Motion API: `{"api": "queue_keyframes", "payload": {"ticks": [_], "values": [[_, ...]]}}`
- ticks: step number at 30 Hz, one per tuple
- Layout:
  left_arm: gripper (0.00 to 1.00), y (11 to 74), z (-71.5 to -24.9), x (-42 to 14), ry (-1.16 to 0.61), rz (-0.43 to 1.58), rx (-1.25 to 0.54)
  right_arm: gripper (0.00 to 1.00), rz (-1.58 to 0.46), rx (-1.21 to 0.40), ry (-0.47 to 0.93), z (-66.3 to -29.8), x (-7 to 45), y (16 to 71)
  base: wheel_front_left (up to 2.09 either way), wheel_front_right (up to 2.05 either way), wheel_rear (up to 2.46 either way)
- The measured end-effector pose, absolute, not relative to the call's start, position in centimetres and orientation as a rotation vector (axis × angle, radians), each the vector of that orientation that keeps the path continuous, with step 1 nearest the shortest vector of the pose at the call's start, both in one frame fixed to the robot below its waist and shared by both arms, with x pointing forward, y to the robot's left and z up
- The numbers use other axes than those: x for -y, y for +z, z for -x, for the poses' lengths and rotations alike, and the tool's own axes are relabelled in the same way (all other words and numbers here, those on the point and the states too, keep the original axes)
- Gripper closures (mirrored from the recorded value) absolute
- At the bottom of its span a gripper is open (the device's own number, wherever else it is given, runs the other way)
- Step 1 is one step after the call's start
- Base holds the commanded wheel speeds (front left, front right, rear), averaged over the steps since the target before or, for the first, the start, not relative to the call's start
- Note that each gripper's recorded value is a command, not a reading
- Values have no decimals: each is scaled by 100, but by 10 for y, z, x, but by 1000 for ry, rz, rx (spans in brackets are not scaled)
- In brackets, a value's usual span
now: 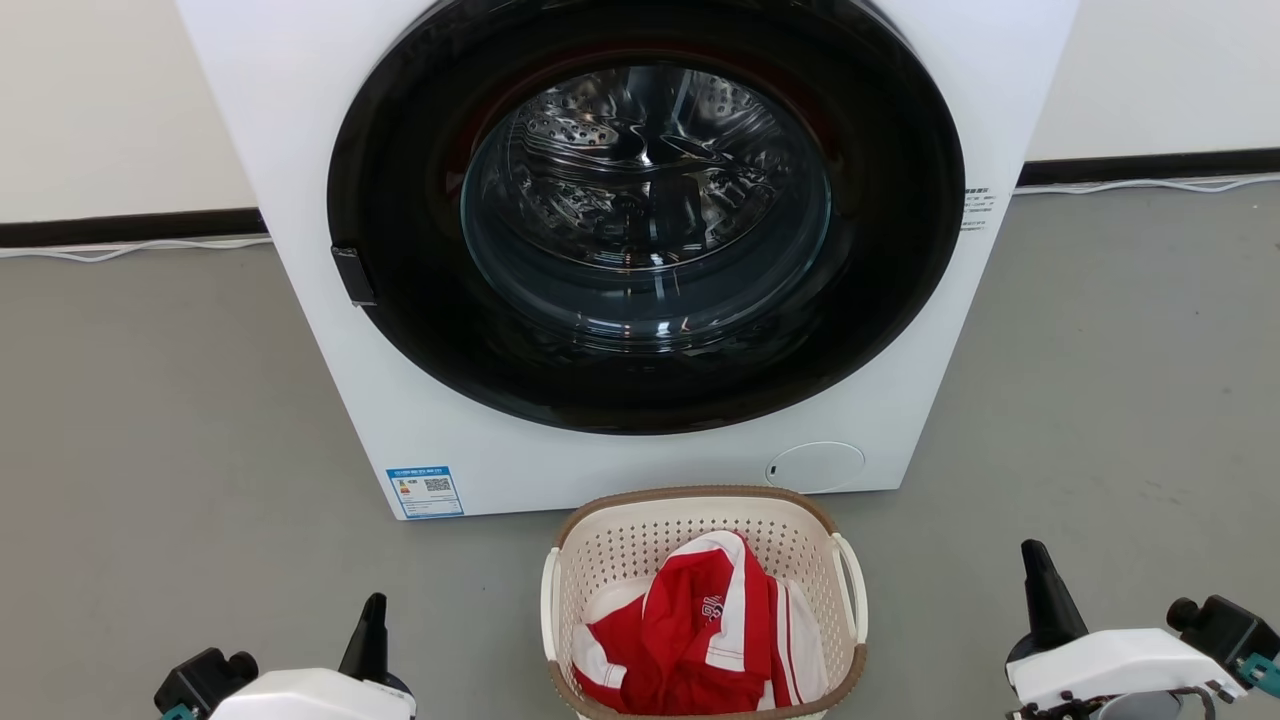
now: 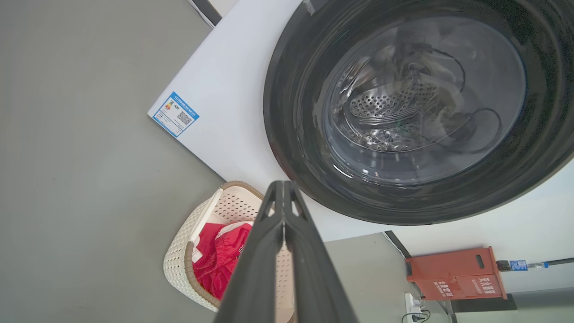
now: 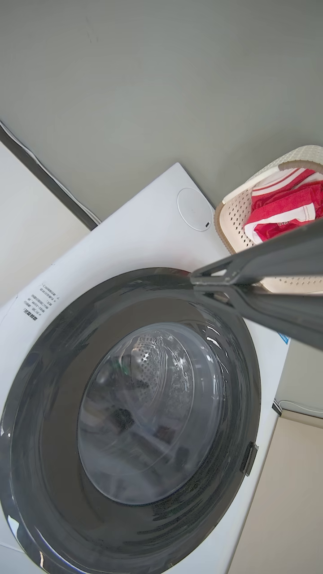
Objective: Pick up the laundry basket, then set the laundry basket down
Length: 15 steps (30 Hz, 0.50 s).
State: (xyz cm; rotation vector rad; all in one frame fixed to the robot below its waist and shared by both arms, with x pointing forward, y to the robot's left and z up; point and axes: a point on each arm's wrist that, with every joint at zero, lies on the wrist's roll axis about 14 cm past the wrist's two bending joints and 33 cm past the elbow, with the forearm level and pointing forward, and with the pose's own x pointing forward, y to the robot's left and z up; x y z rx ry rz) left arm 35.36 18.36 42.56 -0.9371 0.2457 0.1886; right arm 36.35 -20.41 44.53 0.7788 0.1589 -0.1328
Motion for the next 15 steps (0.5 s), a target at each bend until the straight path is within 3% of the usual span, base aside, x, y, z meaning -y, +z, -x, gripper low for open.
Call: {"api": "queue_keyframes", "payload": {"ticks": [15], "values": [[100,434,-358,-185,179,1084,-224,100,-955,-140,-142,-367,205,451,0,0,0]]}}
